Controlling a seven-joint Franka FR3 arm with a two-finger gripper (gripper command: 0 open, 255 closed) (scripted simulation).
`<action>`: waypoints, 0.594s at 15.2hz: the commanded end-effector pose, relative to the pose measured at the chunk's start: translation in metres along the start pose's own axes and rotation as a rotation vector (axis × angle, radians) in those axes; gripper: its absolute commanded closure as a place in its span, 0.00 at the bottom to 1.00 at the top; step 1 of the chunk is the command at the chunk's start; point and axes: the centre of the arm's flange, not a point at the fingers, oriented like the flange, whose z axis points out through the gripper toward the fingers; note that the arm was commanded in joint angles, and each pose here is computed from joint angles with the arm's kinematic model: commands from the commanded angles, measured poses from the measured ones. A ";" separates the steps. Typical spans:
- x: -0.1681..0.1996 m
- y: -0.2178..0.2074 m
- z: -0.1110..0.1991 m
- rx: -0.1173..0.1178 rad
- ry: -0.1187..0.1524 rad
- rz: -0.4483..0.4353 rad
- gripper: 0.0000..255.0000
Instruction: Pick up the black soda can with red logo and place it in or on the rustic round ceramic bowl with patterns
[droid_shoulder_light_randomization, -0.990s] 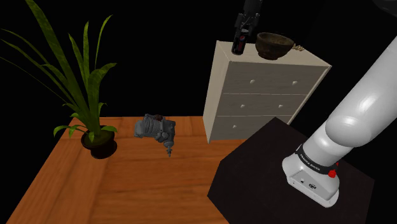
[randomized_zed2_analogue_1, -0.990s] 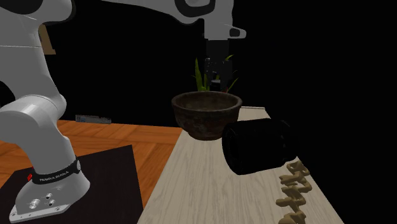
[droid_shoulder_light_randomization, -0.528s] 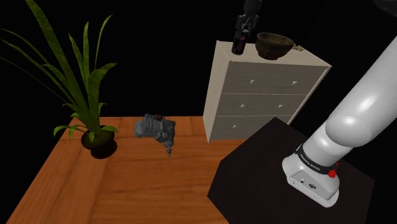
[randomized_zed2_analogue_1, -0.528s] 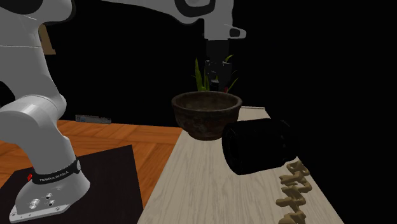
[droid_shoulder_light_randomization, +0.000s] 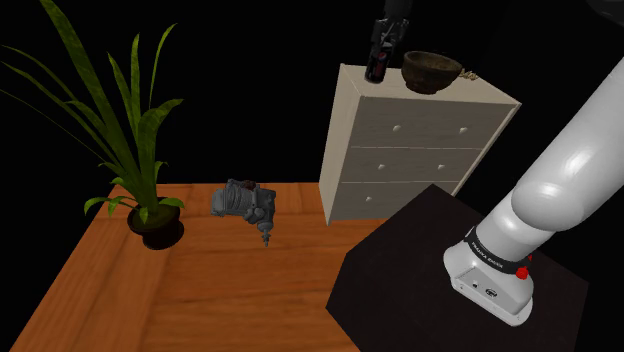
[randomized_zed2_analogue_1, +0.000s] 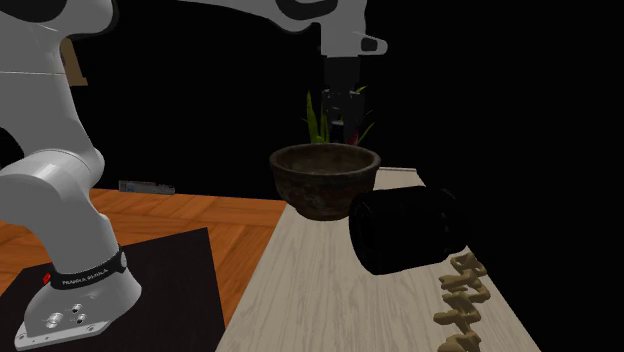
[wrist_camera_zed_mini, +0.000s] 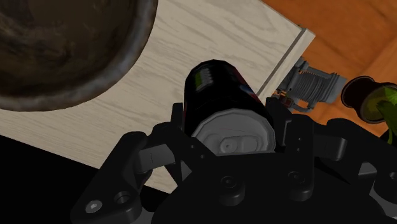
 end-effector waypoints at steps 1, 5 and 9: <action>0.001 0.000 -0.010 0.000 0.000 0.000 1.00; 0.001 0.000 -0.031 0.000 0.000 0.000 1.00; 0.002 -0.001 -0.052 0.000 0.000 0.000 1.00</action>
